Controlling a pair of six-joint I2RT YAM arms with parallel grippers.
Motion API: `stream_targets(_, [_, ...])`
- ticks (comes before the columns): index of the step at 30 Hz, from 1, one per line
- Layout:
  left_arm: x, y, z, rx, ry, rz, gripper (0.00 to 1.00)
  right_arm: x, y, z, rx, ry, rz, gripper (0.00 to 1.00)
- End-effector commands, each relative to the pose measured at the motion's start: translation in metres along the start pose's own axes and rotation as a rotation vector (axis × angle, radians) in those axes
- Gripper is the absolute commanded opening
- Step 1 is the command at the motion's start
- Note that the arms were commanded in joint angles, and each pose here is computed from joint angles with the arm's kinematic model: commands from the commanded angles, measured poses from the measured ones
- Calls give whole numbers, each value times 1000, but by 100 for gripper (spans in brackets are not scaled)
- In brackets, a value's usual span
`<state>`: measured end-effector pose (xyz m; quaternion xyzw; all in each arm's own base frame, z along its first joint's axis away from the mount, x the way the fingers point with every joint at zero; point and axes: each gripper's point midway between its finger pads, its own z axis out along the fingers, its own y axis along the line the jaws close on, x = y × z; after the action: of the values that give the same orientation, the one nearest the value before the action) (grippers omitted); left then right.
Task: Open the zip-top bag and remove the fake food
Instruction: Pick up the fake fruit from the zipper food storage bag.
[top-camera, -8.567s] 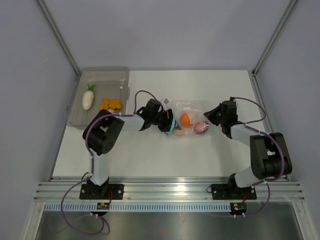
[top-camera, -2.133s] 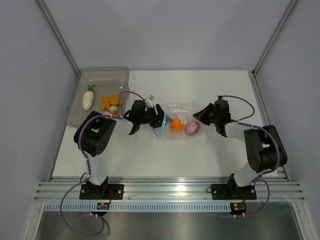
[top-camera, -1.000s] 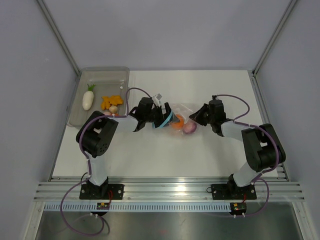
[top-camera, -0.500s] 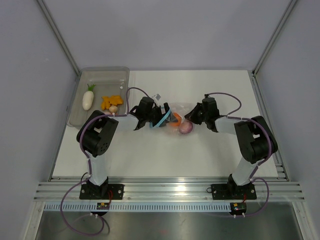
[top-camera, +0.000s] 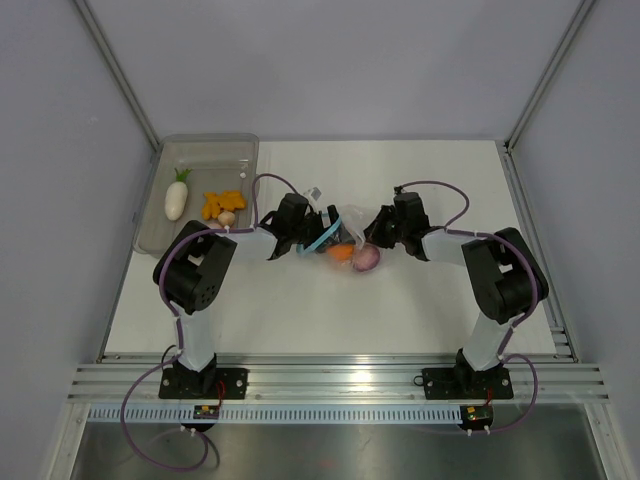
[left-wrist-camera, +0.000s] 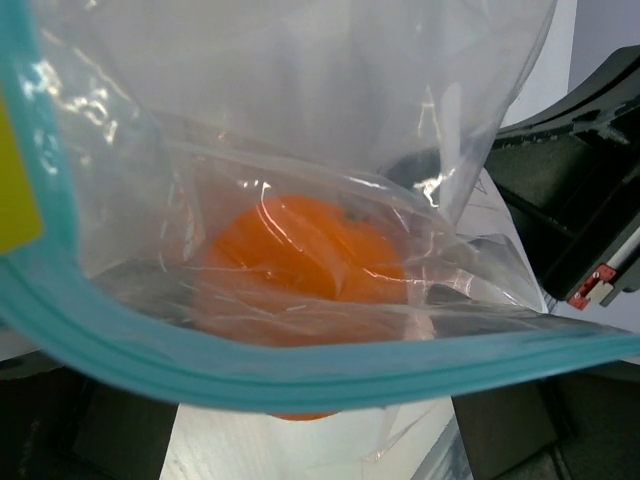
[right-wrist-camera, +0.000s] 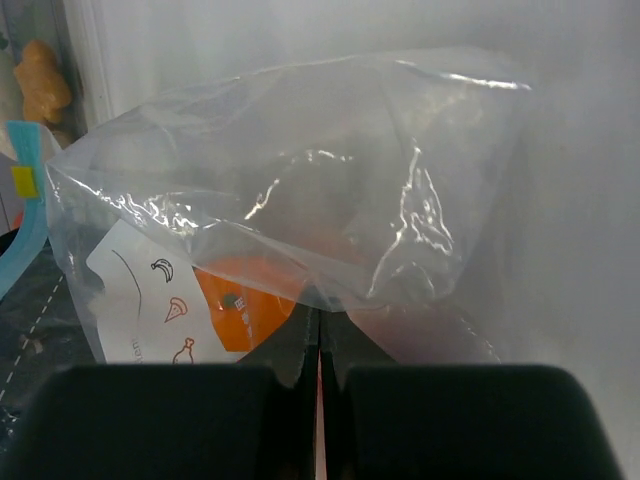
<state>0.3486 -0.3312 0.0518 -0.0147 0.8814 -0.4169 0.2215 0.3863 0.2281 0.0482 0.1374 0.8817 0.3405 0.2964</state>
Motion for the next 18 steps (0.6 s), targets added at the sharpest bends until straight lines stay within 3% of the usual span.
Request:
stream_targets(1, [-17, -10, 3, 11, -50, 39, 99, 4, 29, 1, -69, 28, -70, 0])
stream_targets(6, [-16, -12, 5, 28, -39, 31, 96, 7, 32, 3, -70, 41, -81, 0])
stream_targets(9, [-13, -14, 6, 48, -30, 24, 90, 4, 29, 2, -52, 31, -80, 0])
stream_targets(14, [-10, -17, 7, 75, -13, 24, 66, 0, 24, 1, -21, 2, -57, 0])
stream_targets(18, [-11, -19, 3, 80, -19, 26, 63, -9, 18, -4, 30, -42, -50, 0])
